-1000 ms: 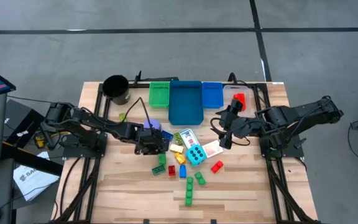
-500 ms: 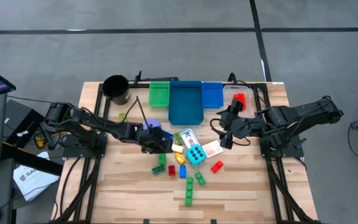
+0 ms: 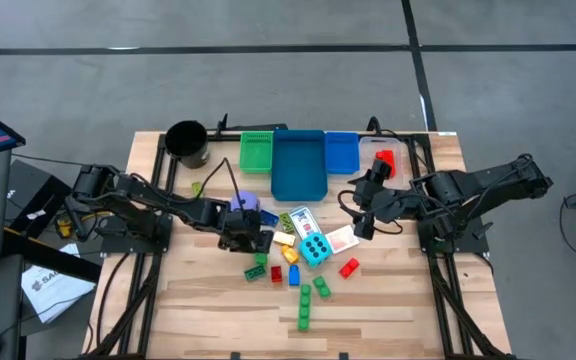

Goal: Pick & Place Toys
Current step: Put the large green game piece into the transparent bin

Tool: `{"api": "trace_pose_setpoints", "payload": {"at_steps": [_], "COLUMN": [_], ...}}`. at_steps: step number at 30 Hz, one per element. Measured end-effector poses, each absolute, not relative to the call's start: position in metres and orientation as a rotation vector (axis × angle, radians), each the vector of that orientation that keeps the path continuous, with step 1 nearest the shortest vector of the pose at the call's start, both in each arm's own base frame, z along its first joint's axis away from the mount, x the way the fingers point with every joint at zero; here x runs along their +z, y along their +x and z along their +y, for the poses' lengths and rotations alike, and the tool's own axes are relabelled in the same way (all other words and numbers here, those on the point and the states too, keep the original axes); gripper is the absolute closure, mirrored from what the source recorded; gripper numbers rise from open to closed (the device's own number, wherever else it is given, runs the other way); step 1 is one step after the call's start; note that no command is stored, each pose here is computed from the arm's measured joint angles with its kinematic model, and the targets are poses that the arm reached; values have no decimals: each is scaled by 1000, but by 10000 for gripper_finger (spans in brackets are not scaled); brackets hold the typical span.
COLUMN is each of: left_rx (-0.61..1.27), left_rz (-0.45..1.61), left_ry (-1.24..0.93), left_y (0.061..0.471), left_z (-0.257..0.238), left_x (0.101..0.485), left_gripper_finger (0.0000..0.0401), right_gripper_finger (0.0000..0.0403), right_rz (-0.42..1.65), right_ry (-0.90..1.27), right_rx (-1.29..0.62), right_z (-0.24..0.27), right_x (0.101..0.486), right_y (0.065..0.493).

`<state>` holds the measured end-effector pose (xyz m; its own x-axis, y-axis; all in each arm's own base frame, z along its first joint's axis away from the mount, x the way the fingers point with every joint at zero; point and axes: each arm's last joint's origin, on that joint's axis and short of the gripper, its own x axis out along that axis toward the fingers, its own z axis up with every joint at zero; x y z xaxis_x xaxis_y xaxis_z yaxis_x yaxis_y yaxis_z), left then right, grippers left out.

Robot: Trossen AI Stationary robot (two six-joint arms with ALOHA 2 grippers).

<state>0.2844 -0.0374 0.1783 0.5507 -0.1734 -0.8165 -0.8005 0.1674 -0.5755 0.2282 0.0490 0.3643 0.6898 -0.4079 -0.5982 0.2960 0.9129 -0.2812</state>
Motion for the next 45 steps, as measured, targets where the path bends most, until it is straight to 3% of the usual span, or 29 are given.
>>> {"api": "trace_pose_setpoints", "payload": {"at_steps": [13, 20, 33, 45], "left_rx": [629, 569, 494, 514], "left_rz": [967, 939, 1000, 1013], "left_ry": [-1383, -1428, -1554, -1521], "left_y": [279, 284, 287, 294], "left_z": [-37, -37, -33, -32], "left_x": [175, 178, 181, 200], "left_gripper_finger": [76, 49, 42, 42], "right_gripper_finger": [97, 97, 97, 97], "right_rz": [706, 707, 693, 697], "right_ry": [-158, -156, -176, -189], "right_rx": [-416, -425, -413, -408], "right_z": [44, 42, 42, 42], "right_x": [365, 365, 366, 366], "right_y": [230, 230, 232, 231]}}
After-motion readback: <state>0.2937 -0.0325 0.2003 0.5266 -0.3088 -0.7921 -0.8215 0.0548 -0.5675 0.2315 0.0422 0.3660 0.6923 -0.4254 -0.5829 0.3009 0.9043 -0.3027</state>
